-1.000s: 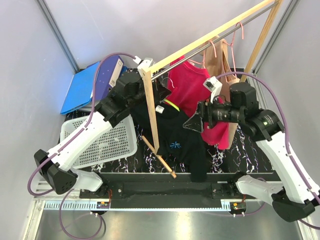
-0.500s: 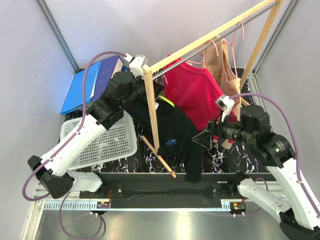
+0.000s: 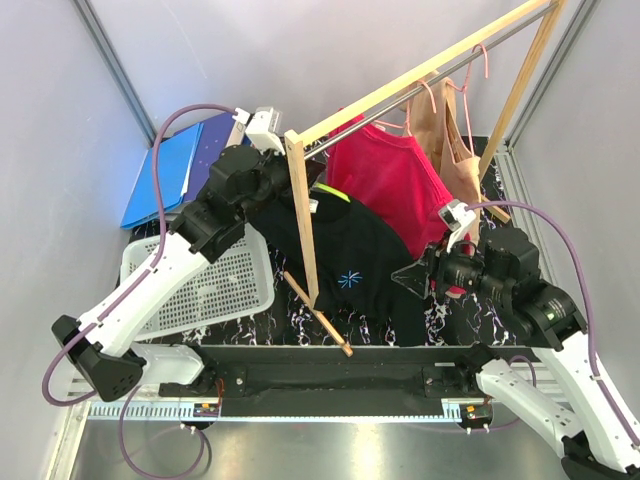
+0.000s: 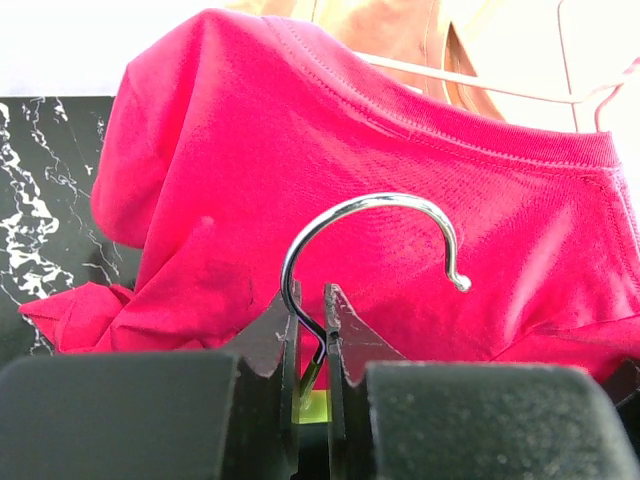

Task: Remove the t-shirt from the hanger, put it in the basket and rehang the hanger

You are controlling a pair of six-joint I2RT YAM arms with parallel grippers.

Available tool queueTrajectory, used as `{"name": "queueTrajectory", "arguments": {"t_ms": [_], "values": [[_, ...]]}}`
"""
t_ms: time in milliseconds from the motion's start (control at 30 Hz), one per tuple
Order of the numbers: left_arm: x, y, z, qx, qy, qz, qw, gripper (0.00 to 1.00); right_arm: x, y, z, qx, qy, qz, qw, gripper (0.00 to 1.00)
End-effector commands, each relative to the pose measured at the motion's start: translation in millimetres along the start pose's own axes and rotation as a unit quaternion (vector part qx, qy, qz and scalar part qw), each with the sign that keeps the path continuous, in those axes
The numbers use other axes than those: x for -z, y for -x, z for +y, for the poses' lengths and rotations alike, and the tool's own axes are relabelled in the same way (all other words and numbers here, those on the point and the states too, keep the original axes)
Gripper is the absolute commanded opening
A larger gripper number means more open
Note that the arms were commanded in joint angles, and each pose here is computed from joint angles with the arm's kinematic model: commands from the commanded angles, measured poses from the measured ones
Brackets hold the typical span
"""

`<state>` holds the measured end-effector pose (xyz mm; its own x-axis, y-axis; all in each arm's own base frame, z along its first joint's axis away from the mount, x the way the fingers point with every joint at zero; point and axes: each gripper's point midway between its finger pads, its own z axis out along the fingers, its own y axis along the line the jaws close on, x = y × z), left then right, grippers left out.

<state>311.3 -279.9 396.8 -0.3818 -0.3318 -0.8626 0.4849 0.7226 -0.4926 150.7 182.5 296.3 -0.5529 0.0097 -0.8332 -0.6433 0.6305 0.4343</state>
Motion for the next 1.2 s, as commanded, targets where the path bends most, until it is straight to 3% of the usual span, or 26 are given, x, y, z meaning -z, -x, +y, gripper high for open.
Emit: {"name": "queueTrajectory", "arguments": {"t_ms": [0,167,200,333,567,767,1167], "values": [[17,44,-17,0.034,-0.028,-0.085,0.995,0.0,1,18,-6,0.002,-0.024,-0.051,0.998,0.42],[24,47,-10,0.044,-0.021,-0.095,0.994,0.0,10,26,-9,0.003,-0.039,-0.091,0.995,0.27],[23,45,-8,0.05,-0.019,-0.093,0.994,0.0,11,26,-10,0.003,-0.042,-0.095,0.995,0.17],[29,50,1,0.078,-0.012,-0.116,0.99,0.0,15,31,-15,-0.005,-0.06,-0.117,0.991,0.0],[41,51,18,0.127,-0.005,-0.141,0.982,0.0,36,44,-21,-0.014,-0.09,-0.18,0.979,0.0],[53,51,32,0.161,0.005,-0.166,0.973,0.0,68,58,-28,-0.046,-0.121,-0.27,0.954,0.0],[76,75,53,0.22,-0.003,-0.231,0.948,0.0,113,48,-46,-0.101,-0.165,-0.366,0.91,0.0]]}}
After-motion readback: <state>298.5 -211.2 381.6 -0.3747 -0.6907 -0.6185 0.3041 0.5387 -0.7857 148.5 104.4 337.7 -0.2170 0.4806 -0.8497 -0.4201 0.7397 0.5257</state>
